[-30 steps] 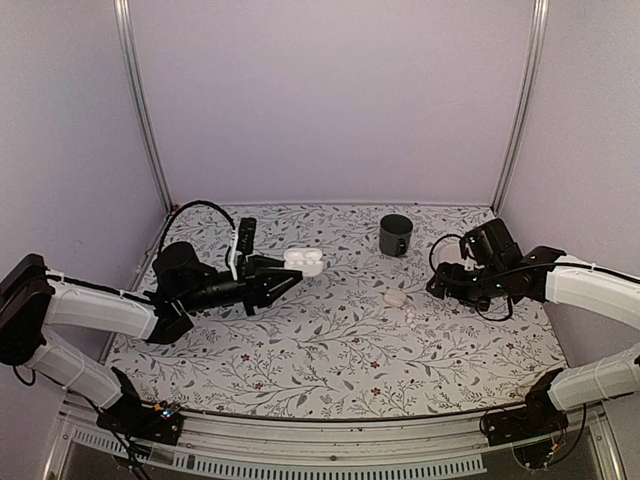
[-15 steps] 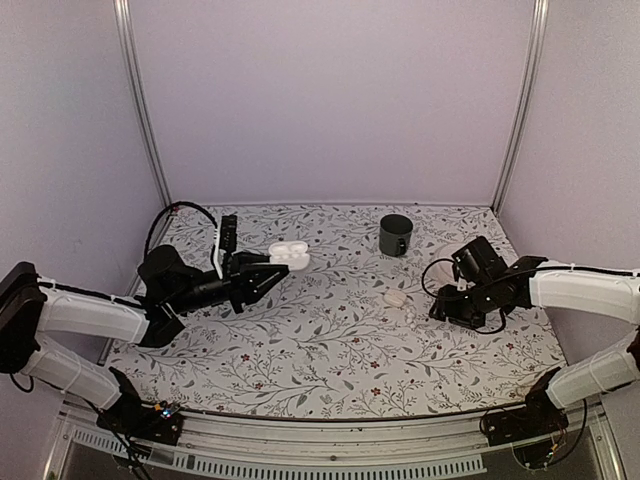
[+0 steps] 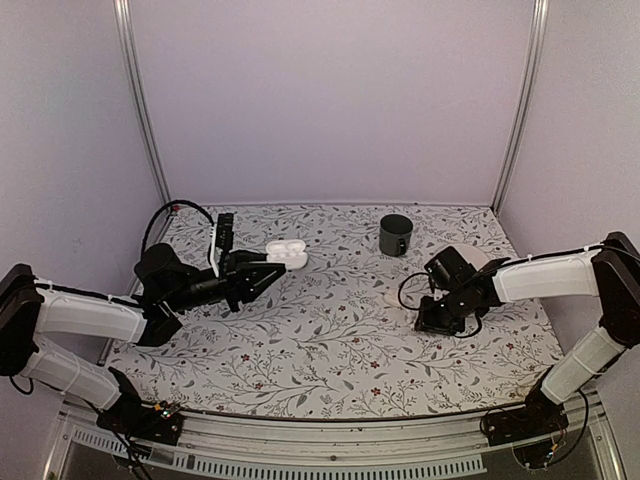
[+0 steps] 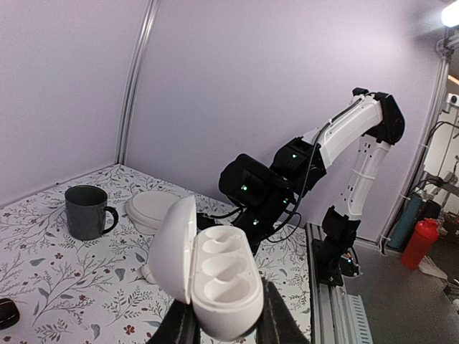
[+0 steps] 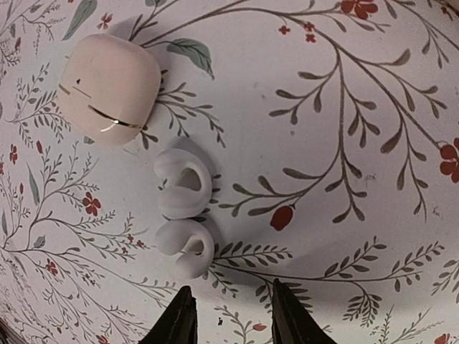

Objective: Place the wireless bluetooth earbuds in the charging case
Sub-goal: Adjust the right earbud at the center of the board.

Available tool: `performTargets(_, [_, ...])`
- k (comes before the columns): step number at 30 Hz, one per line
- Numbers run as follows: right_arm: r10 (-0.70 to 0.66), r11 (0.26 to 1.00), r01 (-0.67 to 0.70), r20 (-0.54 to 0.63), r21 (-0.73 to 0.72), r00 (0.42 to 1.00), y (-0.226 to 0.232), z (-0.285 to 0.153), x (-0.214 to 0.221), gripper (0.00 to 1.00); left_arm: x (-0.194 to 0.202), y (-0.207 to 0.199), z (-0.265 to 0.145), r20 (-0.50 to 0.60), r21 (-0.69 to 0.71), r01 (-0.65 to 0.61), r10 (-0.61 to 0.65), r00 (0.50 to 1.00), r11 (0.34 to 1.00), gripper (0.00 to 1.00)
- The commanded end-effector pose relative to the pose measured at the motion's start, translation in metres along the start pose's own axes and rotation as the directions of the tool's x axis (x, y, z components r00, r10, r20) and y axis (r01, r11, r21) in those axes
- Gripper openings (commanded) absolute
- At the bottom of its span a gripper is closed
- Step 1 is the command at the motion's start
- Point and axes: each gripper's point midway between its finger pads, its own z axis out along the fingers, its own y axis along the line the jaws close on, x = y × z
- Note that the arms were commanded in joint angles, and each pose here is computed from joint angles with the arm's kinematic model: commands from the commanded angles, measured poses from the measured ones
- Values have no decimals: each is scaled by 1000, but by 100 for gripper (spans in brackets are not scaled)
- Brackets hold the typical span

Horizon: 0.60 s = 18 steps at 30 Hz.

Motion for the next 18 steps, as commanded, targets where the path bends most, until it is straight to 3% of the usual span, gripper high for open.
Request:
performTargets(1, [-39, 999, 40, 56, -10, 998, 15, 0, -20, 36, -7, -1, 1, 7, 20, 1, -1, 1000, 1000, 0])
performTargets(18, [-80, 997, 78, 40, 27, 996, 15, 8, -19, 21, -4, 2, 6, -13, 28, 26, -25, 1000, 999, 0])
